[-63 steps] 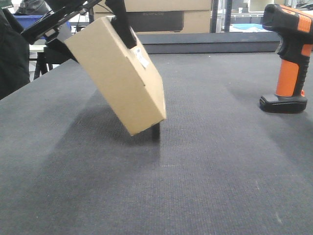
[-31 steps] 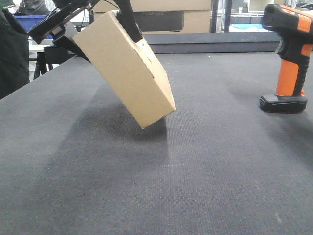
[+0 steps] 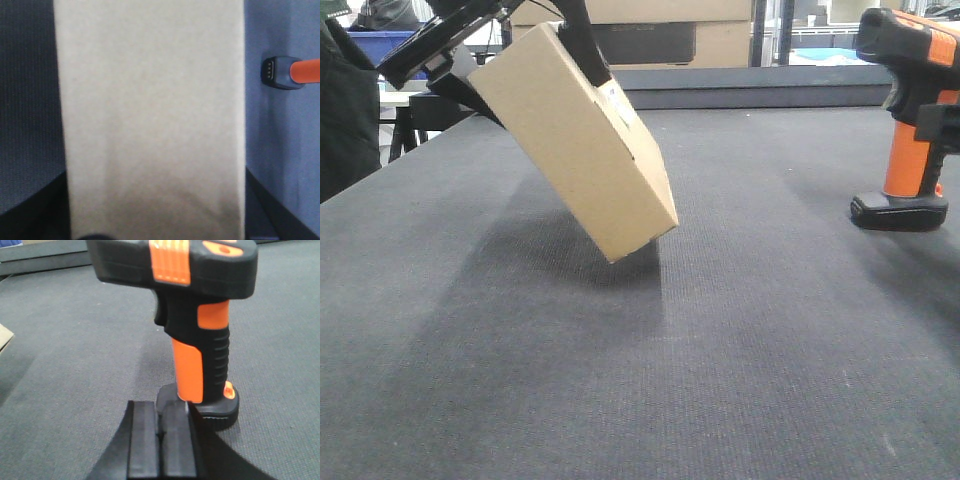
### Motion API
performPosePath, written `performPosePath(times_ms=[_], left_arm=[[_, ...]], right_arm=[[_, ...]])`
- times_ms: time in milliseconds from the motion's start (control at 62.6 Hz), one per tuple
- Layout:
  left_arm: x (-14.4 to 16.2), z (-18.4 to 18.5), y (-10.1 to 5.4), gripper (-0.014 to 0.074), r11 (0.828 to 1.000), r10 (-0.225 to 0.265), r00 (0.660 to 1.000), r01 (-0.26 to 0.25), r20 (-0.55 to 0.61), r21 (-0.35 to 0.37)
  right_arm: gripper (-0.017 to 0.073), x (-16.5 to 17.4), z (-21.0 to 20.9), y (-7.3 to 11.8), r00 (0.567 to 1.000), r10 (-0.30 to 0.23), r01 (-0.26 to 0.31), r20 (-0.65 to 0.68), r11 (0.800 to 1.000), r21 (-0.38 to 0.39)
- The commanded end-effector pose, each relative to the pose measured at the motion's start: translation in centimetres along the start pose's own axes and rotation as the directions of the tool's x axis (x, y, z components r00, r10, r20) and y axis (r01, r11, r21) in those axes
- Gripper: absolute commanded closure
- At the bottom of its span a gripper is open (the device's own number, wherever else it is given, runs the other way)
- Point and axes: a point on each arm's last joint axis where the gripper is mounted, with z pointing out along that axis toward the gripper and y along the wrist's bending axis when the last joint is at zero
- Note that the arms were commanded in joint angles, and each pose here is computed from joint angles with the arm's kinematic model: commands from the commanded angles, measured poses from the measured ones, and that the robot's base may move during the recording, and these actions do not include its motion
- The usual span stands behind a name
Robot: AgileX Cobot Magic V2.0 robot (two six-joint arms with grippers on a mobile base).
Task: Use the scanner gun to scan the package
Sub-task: 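Lower the right gripper onto the orange scanner gun head and grasp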
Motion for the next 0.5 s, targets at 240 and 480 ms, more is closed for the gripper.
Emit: performPosePath(times_ms=[240, 480], left_arm=[[0.0, -0.3, -0.5, 0.0704, 1.000, 0.007, 1.000, -0.007, 0.014, 0.021], [0.0, -0.3, -0.5, 0.0704, 1.000, 0.007, 1.000, -0.007, 0.018, 0.022]], right_arm=[[0.0713, -0.1, 2.9, 0.2, 0.995, -0.002, 0.000, 0.098, 1.000, 0.019], [0.0705, 0.0, 4.7, 0.4, 0.996, 0.005, -0.009, 0.093, 0.999, 0.034]])
